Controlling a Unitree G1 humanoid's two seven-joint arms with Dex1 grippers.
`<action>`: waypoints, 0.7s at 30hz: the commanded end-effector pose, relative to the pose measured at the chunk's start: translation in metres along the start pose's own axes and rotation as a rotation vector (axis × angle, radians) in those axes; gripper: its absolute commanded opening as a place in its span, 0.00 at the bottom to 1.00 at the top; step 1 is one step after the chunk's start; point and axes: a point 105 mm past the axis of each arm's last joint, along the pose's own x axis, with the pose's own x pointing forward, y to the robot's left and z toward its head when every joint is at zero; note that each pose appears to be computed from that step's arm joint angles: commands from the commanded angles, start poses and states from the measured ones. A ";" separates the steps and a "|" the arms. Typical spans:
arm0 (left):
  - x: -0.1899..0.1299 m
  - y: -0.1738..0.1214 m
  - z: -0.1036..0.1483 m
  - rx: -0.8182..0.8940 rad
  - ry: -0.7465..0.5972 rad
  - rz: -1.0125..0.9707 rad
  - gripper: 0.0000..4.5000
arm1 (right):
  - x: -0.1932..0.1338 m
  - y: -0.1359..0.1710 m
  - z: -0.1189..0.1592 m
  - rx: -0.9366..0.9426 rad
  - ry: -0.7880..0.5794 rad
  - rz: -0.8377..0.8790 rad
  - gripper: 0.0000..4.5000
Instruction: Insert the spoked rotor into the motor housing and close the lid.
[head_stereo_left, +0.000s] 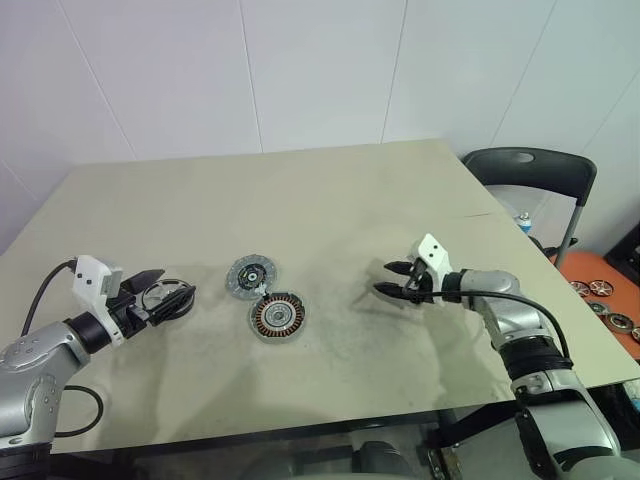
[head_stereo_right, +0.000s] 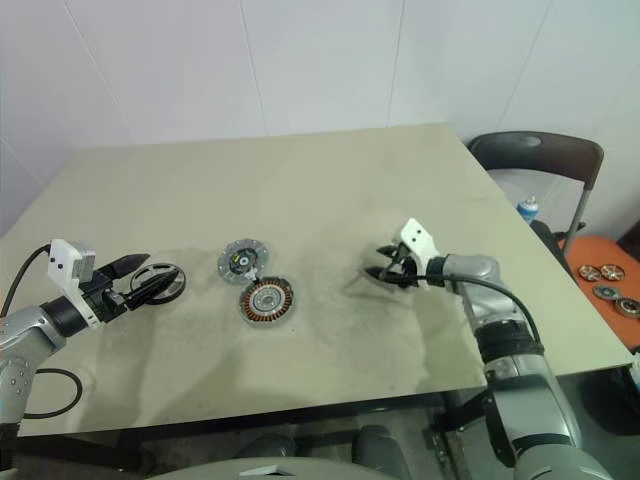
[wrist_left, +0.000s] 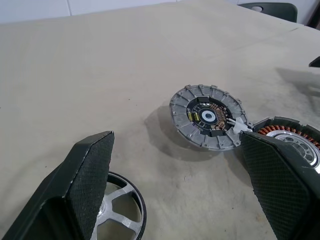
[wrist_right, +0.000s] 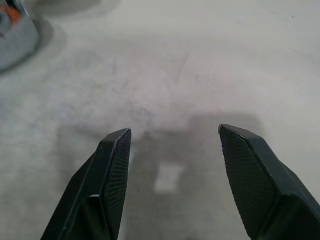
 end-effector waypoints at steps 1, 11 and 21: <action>0.002 0.001 0.010 0.039 -0.018 -0.003 0.95 | -0.009 -0.002 0.020 0.009 -0.065 0.005 0.65; 0.003 0.003 0.010 0.042 -0.013 -0.005 0.95 | -0.023 0.000 0.001 0.047 -0.034 0.000 0.65; 0.004 0.003 0.009 0.043 -0.007 -0.007 0.95 | -0.052 -0.020 -0.021 0.090 0.001 -0.104 0.65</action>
